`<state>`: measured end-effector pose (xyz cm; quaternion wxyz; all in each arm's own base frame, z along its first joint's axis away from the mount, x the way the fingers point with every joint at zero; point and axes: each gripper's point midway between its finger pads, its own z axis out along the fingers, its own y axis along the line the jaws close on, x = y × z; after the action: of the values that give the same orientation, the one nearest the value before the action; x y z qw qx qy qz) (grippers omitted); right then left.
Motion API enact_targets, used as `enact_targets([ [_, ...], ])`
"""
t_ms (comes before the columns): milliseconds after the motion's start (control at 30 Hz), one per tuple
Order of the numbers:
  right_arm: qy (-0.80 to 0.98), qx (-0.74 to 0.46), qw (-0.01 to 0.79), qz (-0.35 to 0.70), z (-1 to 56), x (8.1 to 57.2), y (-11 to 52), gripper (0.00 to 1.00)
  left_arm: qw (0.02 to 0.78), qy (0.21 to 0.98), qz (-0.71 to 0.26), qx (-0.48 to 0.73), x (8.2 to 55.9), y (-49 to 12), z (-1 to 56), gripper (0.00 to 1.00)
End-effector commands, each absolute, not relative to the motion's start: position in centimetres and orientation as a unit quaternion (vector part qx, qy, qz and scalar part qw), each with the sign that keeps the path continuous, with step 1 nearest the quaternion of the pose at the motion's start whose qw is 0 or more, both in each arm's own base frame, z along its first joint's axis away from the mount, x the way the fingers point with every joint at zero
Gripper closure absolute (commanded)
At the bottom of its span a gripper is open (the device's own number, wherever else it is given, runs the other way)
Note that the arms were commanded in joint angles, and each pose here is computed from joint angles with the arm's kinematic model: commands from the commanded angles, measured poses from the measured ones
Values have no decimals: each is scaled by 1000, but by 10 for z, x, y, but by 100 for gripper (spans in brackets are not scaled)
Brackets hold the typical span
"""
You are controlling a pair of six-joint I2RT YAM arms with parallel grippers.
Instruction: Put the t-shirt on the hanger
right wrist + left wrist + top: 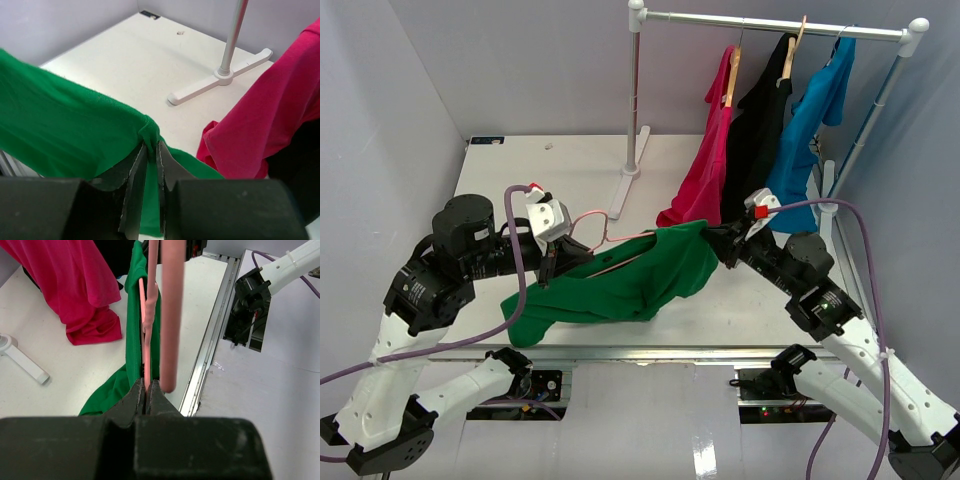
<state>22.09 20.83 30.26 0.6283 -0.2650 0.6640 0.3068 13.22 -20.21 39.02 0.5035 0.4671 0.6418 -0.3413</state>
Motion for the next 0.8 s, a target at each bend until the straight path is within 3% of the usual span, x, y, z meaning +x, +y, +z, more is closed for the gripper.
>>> enact_targets([
  [0, 647, -268, 648, 301, 313, 217, 202, 92, 529, 610, -350, 475, 123, -201, 410, 100],
  [233, 678, -191, 656, 272, 298, 230, 180, 92, 540, 613, -343, 464, 128, -200, 414, 100],
  [433, 688, -195, 645, 269, 291, 235, 184, 92, 534, 613, -347, 467, 128, -202, 409, 100],
  [500, 682, -228, 635, 284, 295, 223, 190, 84, 530, 612, -351, 471, 128, -204, 406, 100],
  [633, 637, -284, 652, 299, 344, 194, 187, 50, 517, 613, -358, 477, 129, -209, 393, 100],
  [767, 619, -321, 656, 288, 372, 169, 175, 40, 505, 608, -372, 487, 129, -215, 386, 100],
])
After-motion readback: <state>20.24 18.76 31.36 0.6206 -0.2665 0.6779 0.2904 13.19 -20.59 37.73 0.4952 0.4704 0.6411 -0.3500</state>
